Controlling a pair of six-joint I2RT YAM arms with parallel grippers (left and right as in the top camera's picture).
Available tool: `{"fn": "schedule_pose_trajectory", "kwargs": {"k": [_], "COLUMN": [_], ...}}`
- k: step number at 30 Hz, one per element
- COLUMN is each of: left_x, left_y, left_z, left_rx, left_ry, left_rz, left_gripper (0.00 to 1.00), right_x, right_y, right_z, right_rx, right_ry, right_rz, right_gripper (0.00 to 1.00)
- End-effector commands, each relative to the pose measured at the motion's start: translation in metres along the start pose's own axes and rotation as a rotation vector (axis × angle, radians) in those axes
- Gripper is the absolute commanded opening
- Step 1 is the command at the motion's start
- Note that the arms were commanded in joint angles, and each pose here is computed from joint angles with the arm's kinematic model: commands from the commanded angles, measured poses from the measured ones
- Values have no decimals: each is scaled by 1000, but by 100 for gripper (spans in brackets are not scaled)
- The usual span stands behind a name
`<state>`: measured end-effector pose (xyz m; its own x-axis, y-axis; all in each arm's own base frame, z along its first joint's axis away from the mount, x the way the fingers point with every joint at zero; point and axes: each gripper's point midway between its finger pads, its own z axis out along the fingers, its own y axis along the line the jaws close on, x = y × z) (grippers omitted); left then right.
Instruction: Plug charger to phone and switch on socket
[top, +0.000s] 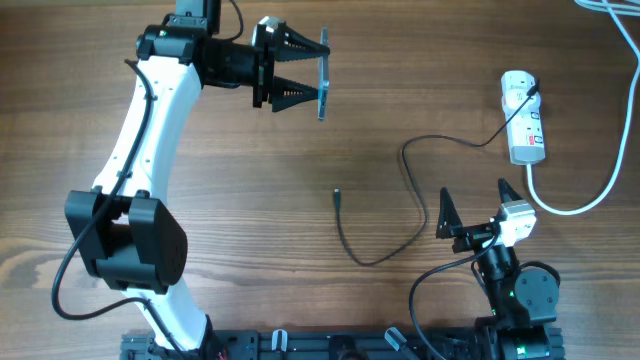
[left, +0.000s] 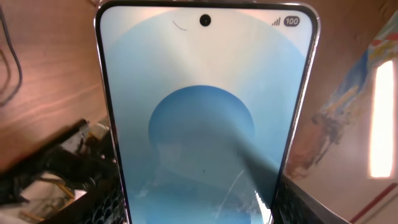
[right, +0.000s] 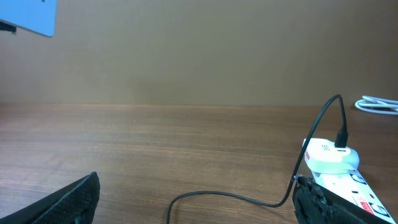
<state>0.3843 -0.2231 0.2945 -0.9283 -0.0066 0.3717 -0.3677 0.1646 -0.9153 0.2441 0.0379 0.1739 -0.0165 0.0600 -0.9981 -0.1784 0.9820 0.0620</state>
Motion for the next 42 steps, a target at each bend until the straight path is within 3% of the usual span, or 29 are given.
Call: {"fn": "schedule_pose_trajectory", "kwargs": {"k": [1, 17, 23, 42], "left_x": [6, -44, -46, -46], "left_y": [-14, 14, 16, 17], "left_z": [-6, -16, -17, -18], "left_rx": [11, -203, -235, -241], "left_ry": [-20, -286, -283, -287], "left_rz": [77, 216, 351, 347], "left_gripper": [66, 66, 66, 66], "right_x": [-2, -2, -2, -2], "right_y": [-2, -2, -2, -2], "right_z": [0, 0, 0, 0], "right_rx": [10, 10, 10, 10], "right_ry": [-10, -10, -10, -10], "right_rz": [-10, -10, -10, -10], "right_gripper": [100, 100, 100, 100]}}
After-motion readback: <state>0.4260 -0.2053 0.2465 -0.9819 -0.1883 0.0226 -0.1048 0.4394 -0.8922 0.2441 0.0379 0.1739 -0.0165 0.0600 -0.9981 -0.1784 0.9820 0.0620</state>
